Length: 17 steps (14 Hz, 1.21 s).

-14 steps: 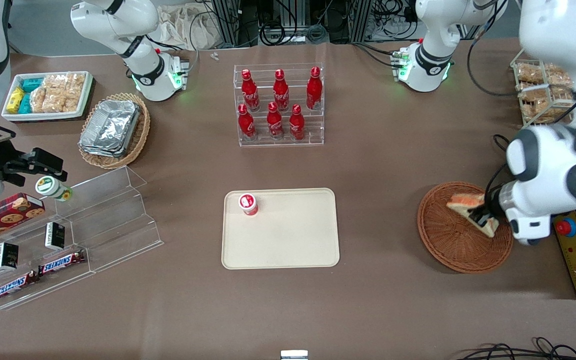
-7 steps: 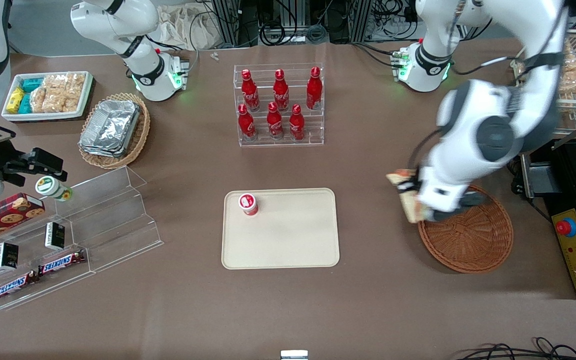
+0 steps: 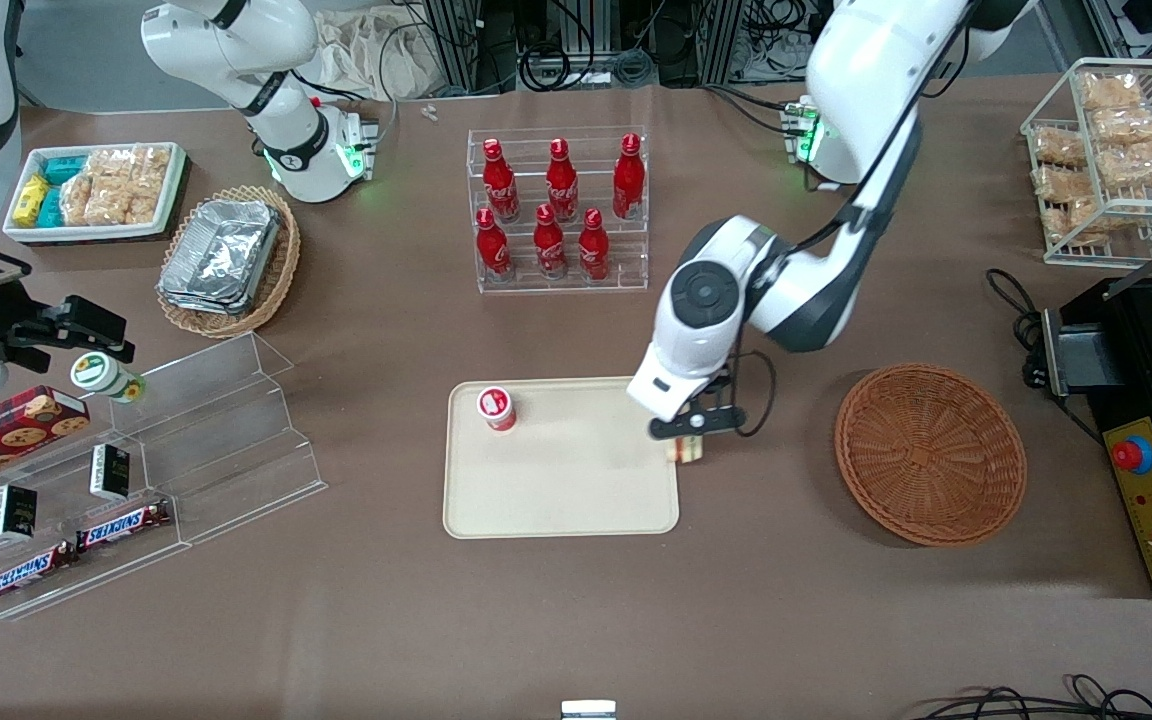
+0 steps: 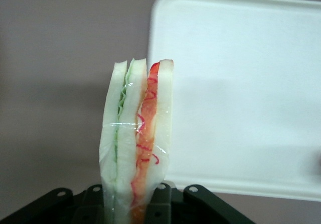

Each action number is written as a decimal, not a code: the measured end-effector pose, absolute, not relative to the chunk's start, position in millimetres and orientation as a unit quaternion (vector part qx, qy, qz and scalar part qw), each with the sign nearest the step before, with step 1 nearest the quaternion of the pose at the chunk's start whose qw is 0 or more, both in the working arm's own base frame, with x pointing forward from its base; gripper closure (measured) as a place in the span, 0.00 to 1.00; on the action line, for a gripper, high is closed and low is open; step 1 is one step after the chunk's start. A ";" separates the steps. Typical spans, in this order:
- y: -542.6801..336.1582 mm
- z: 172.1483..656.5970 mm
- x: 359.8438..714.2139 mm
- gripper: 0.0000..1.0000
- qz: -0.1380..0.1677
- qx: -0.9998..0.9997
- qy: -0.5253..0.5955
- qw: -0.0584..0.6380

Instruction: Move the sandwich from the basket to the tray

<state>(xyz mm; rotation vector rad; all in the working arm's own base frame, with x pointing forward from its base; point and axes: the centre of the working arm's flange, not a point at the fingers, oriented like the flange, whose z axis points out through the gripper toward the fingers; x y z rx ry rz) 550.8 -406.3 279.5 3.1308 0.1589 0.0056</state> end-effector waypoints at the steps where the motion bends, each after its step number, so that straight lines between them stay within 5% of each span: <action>1: -415.5 263.3 552.4 0.79 0.008 0.999 0.046 0.011; 5: -422.6 221.9 562.6 0.80 0.040 0.999 0.014 0.020; 11: -420.1 242.2 574.7 0.25 0.061 0.998 0.004 0.009; 14: -404.8 316.8 580.9 0.00 0.048 0.998 0.029 -0.023; 17: -359.2 411.5 581.1 0.00 0.036 0.998 0.026 -0.050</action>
